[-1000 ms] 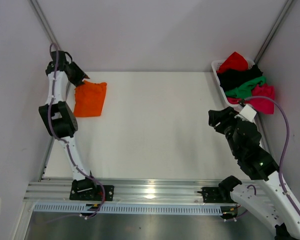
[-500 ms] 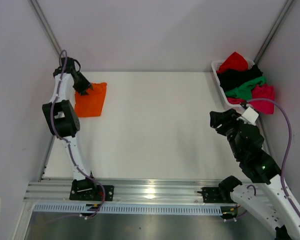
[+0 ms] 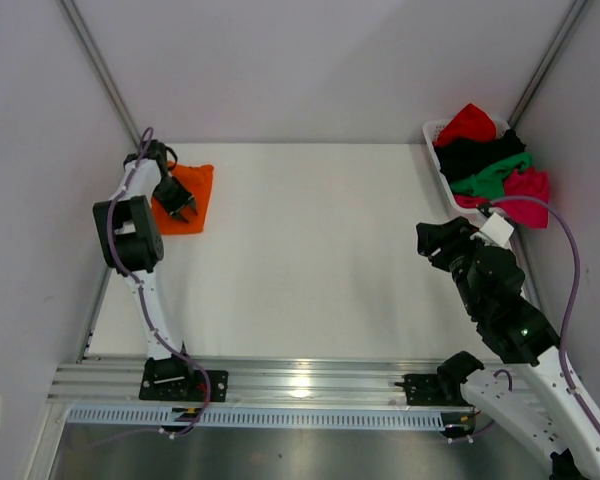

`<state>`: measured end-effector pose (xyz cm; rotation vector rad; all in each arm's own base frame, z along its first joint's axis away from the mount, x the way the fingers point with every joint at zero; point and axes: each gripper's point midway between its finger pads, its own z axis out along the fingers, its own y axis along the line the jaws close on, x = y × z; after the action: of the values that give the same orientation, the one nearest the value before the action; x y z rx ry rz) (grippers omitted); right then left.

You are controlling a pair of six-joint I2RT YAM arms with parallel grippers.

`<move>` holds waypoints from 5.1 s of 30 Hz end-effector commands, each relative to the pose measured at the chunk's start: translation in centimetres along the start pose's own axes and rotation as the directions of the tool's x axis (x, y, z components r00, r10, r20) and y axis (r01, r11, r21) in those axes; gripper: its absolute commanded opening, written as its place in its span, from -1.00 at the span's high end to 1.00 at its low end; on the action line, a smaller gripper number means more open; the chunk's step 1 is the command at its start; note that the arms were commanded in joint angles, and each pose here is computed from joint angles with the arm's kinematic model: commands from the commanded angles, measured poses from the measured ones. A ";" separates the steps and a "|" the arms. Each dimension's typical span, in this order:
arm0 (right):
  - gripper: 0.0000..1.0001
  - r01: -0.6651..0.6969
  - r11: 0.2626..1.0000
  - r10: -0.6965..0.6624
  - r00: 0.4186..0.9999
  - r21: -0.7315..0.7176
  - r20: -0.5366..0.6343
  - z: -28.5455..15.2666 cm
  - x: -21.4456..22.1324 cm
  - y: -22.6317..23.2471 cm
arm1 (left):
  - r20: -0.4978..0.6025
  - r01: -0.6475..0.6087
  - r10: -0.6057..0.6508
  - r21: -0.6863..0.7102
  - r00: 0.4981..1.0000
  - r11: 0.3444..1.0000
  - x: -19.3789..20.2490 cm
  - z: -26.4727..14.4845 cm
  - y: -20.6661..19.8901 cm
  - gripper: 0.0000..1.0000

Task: Fold and stack the t-shirts
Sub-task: Fold the tshirt

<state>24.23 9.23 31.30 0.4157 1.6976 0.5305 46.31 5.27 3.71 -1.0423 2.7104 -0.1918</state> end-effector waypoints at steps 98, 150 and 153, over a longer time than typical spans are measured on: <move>-0.14 0.026 1.000 -0.026 0.998 0.001 0.062 0.0 -2.8 1.1 | -0.035 -0.126 0.128 0.051 0.991 0.991 0.5 -0.2 -4.0 0.22; -0.15 0.047 0.998 -0.046 0.999 -0.045 0.028 2.0 -5.0 5.3 | 0.085 -0.289 0.306 -0.174 0.948 0.941 -8.0 -1.6 3.1 0.00; -0.15 0.043 0.996 -0.043 0.999 -0.074 0.012 3.1 -5.0 6.7 | 0.064 -0.313 0.332 -0.199 0.941 0.929 -7.8 -0.9 3.7 0.00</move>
<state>27.53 11.36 36.62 0.3621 1.6991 0.5081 49.38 12.05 4.69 -0.6975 2.7887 0.1119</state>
